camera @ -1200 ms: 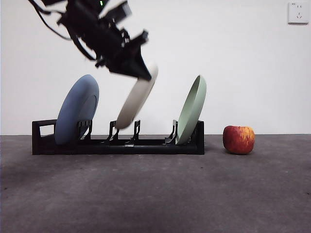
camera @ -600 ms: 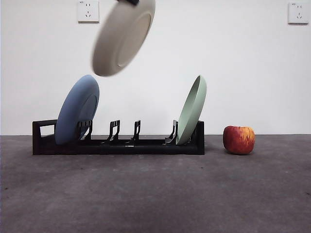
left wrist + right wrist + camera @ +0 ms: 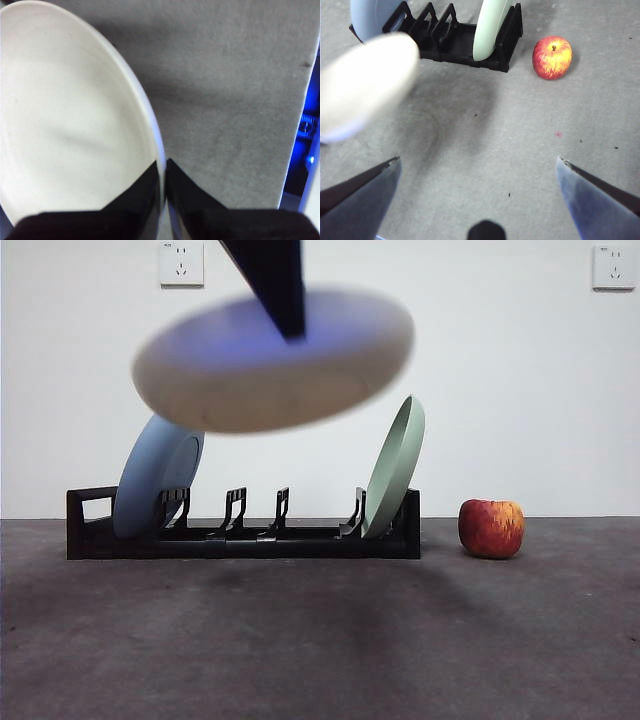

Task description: Take the yellow plate from the plate rack,put the plate on the table,take the apple from the table,put the apple in the plate

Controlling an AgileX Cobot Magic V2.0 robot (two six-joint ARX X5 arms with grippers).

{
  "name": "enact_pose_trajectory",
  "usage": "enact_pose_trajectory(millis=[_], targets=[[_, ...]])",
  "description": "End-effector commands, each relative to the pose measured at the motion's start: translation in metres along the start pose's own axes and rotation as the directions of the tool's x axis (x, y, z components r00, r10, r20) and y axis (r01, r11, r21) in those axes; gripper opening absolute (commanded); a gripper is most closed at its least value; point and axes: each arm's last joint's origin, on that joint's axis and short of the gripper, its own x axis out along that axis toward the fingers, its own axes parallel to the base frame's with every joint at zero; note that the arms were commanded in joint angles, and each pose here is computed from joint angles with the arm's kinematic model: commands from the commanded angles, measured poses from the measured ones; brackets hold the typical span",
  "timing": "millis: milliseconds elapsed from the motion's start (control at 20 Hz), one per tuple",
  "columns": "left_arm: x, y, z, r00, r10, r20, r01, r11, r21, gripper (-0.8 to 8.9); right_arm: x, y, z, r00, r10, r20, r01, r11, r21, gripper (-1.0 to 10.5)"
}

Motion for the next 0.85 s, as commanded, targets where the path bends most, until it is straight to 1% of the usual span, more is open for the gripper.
enact_pose_trajectory(millis=[50, 150, 350, 500, 600, 750, 850], targets=[[0.026, -0.013, 0.008, 0.999, -0.001, -0.054, 0.000, 1.000, -0.008, -0.05, -0.001, 0.000, 0.001, 1.000, 0.003, 0.010, -0.003, 1.000, -0.004, 6.0], [0.047, -0.022, 0.008, 0.996, 0.026, -0.090, -0.027, 1.000, -0.005, -0.05, -0.001, 0.000, 0.001, 1.000, 0.003, 0.010, -0.003, 1.000, -0.004, 6.0], [0.078, -0.037, -0.003, 0.994, 0.020, -0.109, -0.026, 0.998, -0.056, -0.05, -0.001, 0.000, 0.001, 1.000, 0.006, 0.011, -0.006, 1.000, -0.005, 6.0], [0.097, -0.049, -0.017, 0.993, 0.016, -0.121, -0.024, 0.998, -0.060, -0.05, 0.000, 0.000, 0.002, 1.000, 0.008, 0.008, -0.008, 1.000, -0.003, 6.0], [0.106, -0.056, -0.025, 0.992, 0.014, -0.124, -0.022, 0.998, -0.058, -0.05, 0.001, 0.000, 0.002, 1.000, 0.008, 0.005, -0.008, 1.000, -0.003, 6.0], [0.112, -0.070, -0.033, 0.988, 0.053, -0.142, -0.057, 0.998, -0.022, -0.05, 0.004, -0.001, 0.003, 1.000, 0.010, -0.002, -0.010, 1.000, 0.000, 6.0], [0.113, -0.075, -0.033, 0.989, 0.071, -0.130, -0.075, 0.997, -0.022, -0.06, 0.005, -0.002, 0.004, 1.000, 0.011, -0.006, -0.011, 1.000, 0.002, 6.0]])
